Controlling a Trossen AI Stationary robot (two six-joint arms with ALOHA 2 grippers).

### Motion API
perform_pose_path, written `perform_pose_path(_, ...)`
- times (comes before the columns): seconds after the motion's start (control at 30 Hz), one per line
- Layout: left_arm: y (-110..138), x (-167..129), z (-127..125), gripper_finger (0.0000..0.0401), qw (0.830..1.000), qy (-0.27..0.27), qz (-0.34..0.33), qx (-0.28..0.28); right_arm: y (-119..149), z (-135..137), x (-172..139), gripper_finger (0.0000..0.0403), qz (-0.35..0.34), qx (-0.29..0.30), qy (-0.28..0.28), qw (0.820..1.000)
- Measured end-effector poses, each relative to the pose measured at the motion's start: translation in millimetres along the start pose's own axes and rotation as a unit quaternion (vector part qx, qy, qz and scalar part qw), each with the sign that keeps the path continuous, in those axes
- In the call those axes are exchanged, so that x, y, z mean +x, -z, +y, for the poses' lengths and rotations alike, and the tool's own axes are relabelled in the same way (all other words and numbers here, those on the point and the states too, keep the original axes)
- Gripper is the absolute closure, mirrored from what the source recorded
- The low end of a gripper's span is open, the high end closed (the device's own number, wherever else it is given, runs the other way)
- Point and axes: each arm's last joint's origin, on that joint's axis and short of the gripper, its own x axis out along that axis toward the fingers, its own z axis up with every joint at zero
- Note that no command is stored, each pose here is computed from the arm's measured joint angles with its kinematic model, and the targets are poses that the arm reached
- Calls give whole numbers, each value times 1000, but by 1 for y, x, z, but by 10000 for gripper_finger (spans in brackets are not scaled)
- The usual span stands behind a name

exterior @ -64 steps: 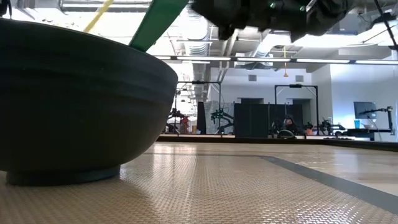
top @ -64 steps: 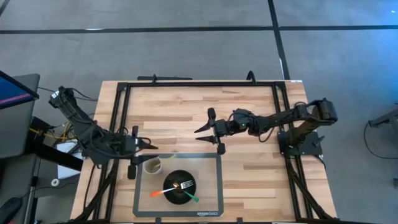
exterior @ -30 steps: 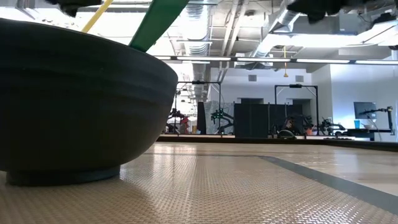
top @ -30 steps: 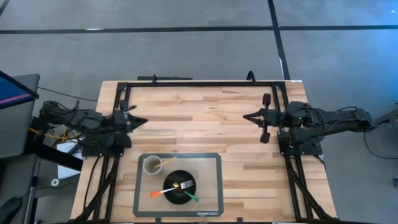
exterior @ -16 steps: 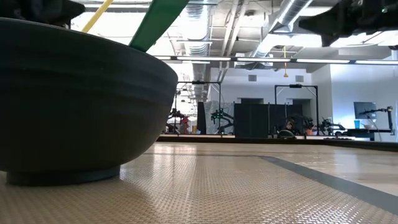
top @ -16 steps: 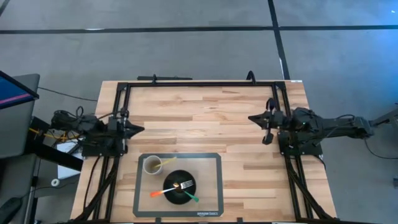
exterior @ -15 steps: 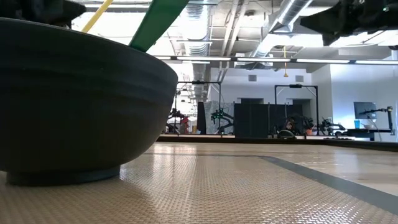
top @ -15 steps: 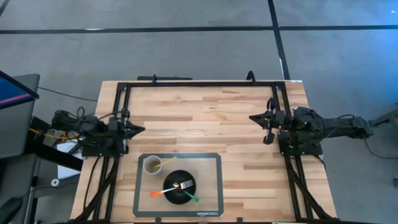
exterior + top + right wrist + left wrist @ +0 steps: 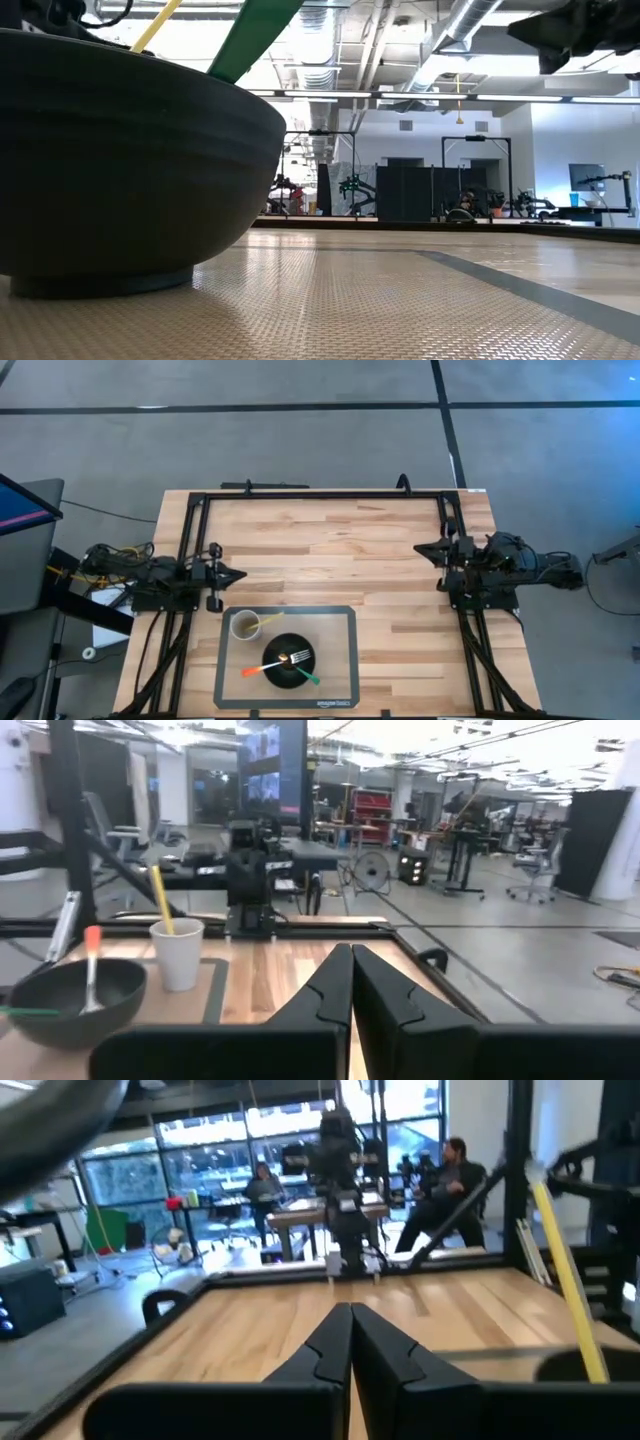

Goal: Pick & Place Utensil
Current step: Return to Home Position

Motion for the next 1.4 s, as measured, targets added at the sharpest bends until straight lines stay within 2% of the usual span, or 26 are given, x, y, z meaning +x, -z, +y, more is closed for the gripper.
perform_pose_path(0.13,0,1,4,395,1000,-14,-1,2,6,2,-1,402,-10,13,-27,1000)
perform_pose_path(0.47,1,2,8,385,999,-35,1,-28,63,12,12,402,-46,49,-34,997)
perform_pose_path(0.83,1,2,8,384,999,-35,1,-29,70,13,13,402,-14,53,-36,998)
perform_pose_path(0.93,1,2,8,384,999,-35,2,-29,77,13,13,402,19,51,-37,998)
perform_pose_path(1.13,1,2,8,384,999,-35,2,-29,81,14,13,401,45,115,-36,992)
perform_pose_path(1.4,1,2,7,384,999,-35,3,-28,81,14,13,401,45,118,-36,991)
